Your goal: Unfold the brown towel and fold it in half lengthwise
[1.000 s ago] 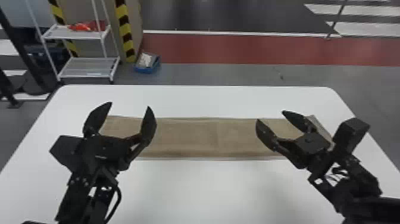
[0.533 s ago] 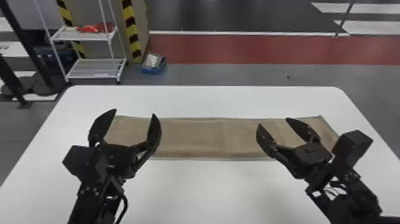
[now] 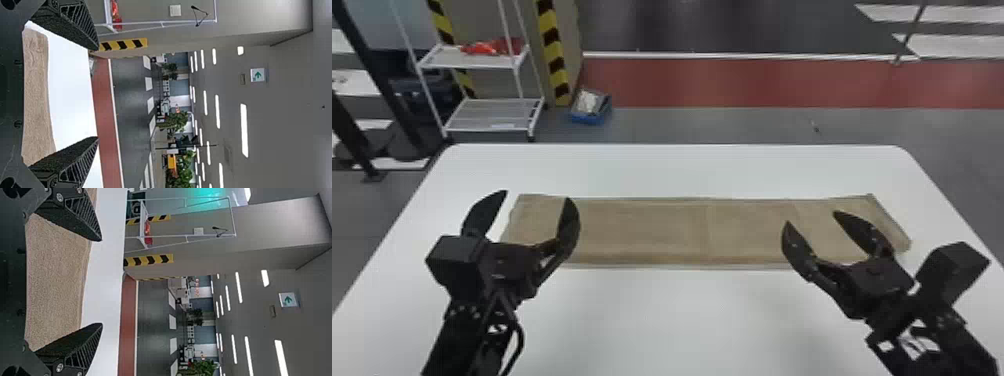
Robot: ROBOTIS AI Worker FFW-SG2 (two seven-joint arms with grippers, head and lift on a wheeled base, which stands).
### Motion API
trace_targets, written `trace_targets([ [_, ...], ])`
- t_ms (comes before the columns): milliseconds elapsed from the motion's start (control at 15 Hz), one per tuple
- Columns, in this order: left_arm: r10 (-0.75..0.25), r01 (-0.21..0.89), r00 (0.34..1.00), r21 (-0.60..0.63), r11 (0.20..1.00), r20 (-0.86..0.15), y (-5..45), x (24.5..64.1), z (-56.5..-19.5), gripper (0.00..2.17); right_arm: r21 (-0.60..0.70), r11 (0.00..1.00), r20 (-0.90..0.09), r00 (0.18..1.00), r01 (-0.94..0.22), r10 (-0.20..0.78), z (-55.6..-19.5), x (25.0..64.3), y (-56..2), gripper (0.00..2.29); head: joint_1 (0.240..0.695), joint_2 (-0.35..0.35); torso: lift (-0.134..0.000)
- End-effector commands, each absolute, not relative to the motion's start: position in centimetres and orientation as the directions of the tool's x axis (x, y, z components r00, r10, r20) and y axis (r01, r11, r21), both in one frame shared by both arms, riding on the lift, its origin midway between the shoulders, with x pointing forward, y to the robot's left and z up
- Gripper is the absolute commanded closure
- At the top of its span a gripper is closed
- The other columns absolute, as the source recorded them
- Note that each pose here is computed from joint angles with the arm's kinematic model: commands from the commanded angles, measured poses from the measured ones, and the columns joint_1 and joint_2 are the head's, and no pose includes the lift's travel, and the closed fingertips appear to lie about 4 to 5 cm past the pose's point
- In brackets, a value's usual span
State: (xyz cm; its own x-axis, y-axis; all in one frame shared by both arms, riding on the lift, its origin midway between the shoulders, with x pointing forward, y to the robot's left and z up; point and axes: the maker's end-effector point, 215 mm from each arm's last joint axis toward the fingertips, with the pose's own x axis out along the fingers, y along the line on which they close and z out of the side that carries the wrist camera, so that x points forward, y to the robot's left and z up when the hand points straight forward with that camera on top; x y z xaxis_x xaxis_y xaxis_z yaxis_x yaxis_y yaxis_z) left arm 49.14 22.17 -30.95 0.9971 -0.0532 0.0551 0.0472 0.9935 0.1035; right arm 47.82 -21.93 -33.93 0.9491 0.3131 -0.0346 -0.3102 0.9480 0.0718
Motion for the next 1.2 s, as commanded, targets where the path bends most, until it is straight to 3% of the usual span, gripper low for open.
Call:
trace_targets([
  [0, -0.034, 0.031, 0.999, 0.116, 0.993, 0.028, 23.6, 49.0, -31.7, 0.09, 0.072, 0.946, -0.030, 0.948, -0.315, 0.318, -33.9, 47.6, -21.8, 0.12, 0.695, -0.002, -0.125],
  [467, -0.014, 0.012, 1.000, 0.111, 0.994, 0.025, 24.6, 48.3, -31.8, 0.08, 0.085, 0.944, -0.018, 0.946, -0.320, 0.323, -33.7, 47.8, -20.9, 0.12, 0.695, 0.042, -0.125],
  [1133, -0.017, 0.014, 0.999, 0.110, 0.994, 0.031, 24.5, 47.8, -31.4, 0.08, 0.075, 0.947, -0.009, 0.950, -0.311, 0.313, -33.4, 47.4, -21.2, 0.13, 0.695, 0.038, -0.125],
])
